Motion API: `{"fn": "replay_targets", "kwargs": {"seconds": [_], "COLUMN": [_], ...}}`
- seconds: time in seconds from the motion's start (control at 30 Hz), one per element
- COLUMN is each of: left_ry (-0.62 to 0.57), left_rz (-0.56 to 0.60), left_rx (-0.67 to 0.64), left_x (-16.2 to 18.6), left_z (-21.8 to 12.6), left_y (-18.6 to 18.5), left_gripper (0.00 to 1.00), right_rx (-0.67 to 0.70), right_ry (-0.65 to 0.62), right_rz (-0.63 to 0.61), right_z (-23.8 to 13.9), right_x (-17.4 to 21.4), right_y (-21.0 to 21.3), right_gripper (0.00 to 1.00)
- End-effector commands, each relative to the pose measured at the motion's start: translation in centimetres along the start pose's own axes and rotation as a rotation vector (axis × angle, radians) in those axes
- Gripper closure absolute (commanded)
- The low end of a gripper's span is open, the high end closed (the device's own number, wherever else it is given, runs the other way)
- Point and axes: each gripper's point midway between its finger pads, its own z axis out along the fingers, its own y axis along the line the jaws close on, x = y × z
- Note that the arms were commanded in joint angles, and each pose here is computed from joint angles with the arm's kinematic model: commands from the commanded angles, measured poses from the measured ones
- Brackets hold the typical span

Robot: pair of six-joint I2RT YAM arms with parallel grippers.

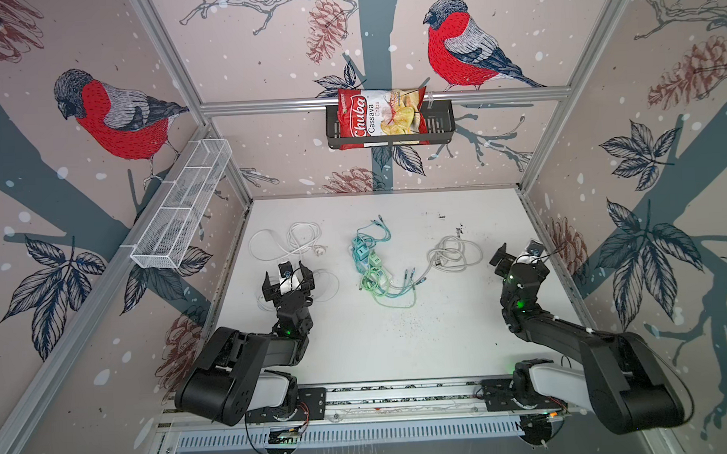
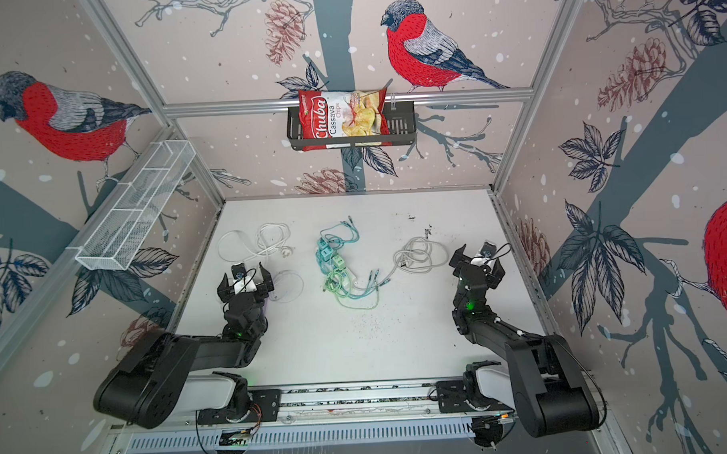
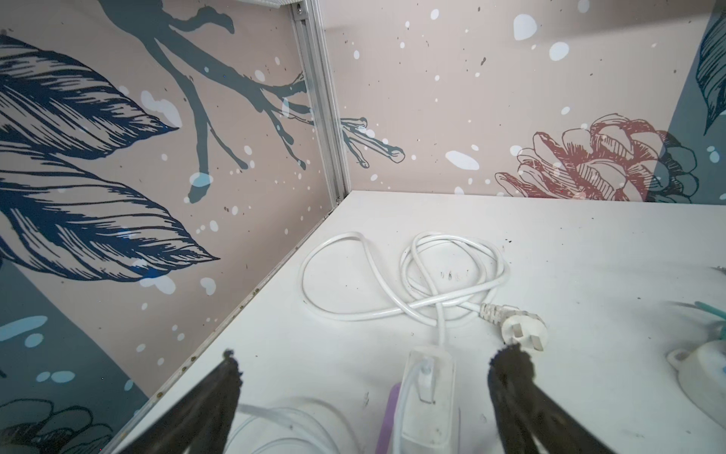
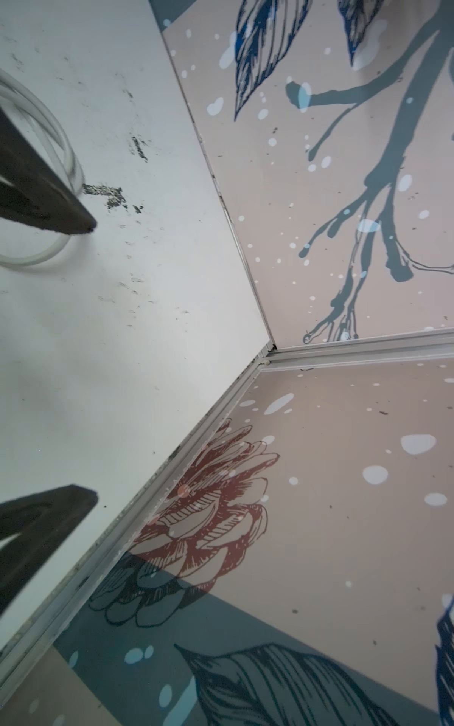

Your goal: Insert the plug

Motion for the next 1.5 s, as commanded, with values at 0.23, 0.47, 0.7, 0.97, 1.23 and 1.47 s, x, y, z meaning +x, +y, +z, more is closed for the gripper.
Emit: {"fn": "replay_targets", "kwargs": {"seconds": [0.23,0.47,0.7,0.97,1.23,1.47], "left_ry": [-0.159,-0.170,-0.171,-0.165,-0.147,-0.150], "left_rz": [-0.012,-0.010,-0.012,-0.019,-0.030,-0.025], "left_rx": [0.055,0.058,0.058,0.055,0.131,0.136], "left_x": [-2.7,-2.3,-2.3,-2.1,-1.2,-1.2], "left_z": [-0.2,-0.4,-0.4,-0.6,-1.0,-0.9], "left_y": [-1.0,-0.9,-0.9,-0.7,-1.2,-1.3], "left_gripper": [0.03,0.03,0.03,0.03,0.02,0.01], "right_rx": [-0.095,-0.248,-0.185,-0.144,-0.137,-0.068], "right_ry": [-0.062,-0.093,-0.101,0.022,0.021,-0.059], "right_rz": [-0.017,-0.080,-0.046,-0.044,-0.049,-0.059], "right_z": [-0.5,-1.2,-0.4,2.4,2.4,0.5], "right_x": [-0.7,1.4,2.2,3.5,3.5,2.7], "right_y": [0.5,2.4,1.4,1.4,1.4,0.7], "right_gripper": [0.01,0.00,0.00,0.00,0.00,0.01]}}
